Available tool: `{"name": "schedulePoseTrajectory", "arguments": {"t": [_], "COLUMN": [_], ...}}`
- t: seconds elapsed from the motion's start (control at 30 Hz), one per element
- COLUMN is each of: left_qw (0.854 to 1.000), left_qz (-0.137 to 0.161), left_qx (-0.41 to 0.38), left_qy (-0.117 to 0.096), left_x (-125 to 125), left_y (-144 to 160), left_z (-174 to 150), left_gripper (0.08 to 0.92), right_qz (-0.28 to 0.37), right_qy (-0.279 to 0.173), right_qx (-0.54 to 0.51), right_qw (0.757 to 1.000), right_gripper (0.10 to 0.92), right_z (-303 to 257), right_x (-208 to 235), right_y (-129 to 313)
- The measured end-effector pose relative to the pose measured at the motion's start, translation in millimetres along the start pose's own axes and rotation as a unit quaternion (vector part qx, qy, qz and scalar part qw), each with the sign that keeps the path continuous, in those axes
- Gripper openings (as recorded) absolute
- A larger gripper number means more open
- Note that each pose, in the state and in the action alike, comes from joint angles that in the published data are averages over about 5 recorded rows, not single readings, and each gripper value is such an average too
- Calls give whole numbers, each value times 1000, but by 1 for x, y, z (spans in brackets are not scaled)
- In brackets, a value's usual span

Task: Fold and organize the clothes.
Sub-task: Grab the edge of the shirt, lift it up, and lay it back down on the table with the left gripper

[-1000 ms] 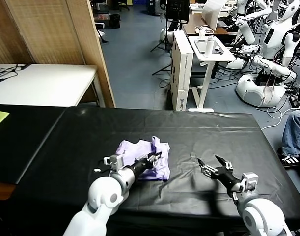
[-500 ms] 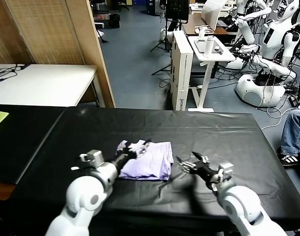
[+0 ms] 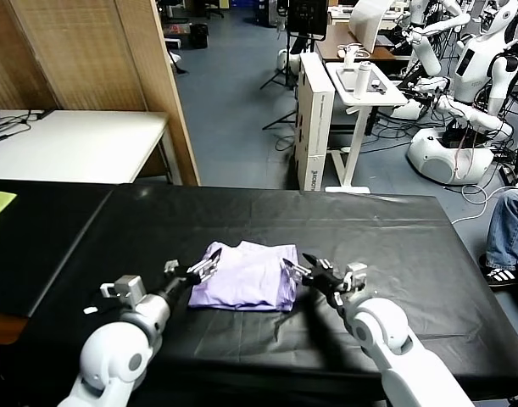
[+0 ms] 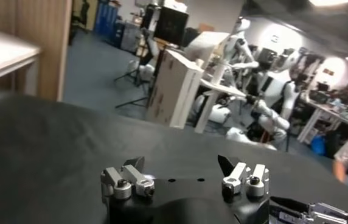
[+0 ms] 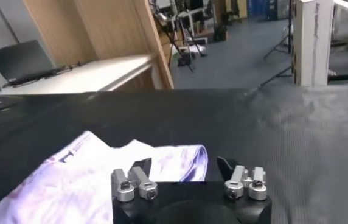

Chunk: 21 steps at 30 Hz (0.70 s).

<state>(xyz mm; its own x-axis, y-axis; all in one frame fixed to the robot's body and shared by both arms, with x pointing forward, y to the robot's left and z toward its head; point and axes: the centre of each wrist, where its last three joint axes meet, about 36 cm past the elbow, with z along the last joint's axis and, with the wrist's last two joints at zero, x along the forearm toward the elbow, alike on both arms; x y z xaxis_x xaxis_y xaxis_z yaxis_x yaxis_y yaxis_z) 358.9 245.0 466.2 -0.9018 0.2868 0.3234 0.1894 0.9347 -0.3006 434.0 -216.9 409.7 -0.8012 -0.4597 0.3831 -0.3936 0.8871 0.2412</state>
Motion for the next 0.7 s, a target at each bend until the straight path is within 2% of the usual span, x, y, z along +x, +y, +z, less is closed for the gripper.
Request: {"name": "schedulePoseTrajectory", "arguments": {"t": [0.1, 0.17, 0.43, 0.53, 0.63, 0.7], "left_qw": [1000, 1000, 1000, 1000, 1000, 1000], "left_qz": [-4, -7, -14, -12, -10, -10], "left_qx": [-2, -3, -2, -3, -1, 4], "left_qy": [0, 0, 1, 0, -3, -8], "left_x": [-1, -3, -15, -18, -21, -22], "left_y": [3, 5, 13, 15, 19, 22], "left_z": [1, 2, 6, 8, 13, 18], "left_gripper": [907, 907, 907, 907, 907, 907], "right_qz": [1, 2, 10, 9, 5, 4], "right_qy": [0, 0, 2, -6, -23, -33], "right_qx": [2, 3, -5, -6, -5, -6], "right_qw": [1000, 1000, 1000, 1000, 1000, 999], "right_gripper": [218, 153, 139, 187, 338, 471], "right_z": [2, 3, 12, 10, 5, 1], "right_x": [5, 9, 20, 23, 29, 34], "right_y": [1, 1, 2, 1, -1, -4]}}
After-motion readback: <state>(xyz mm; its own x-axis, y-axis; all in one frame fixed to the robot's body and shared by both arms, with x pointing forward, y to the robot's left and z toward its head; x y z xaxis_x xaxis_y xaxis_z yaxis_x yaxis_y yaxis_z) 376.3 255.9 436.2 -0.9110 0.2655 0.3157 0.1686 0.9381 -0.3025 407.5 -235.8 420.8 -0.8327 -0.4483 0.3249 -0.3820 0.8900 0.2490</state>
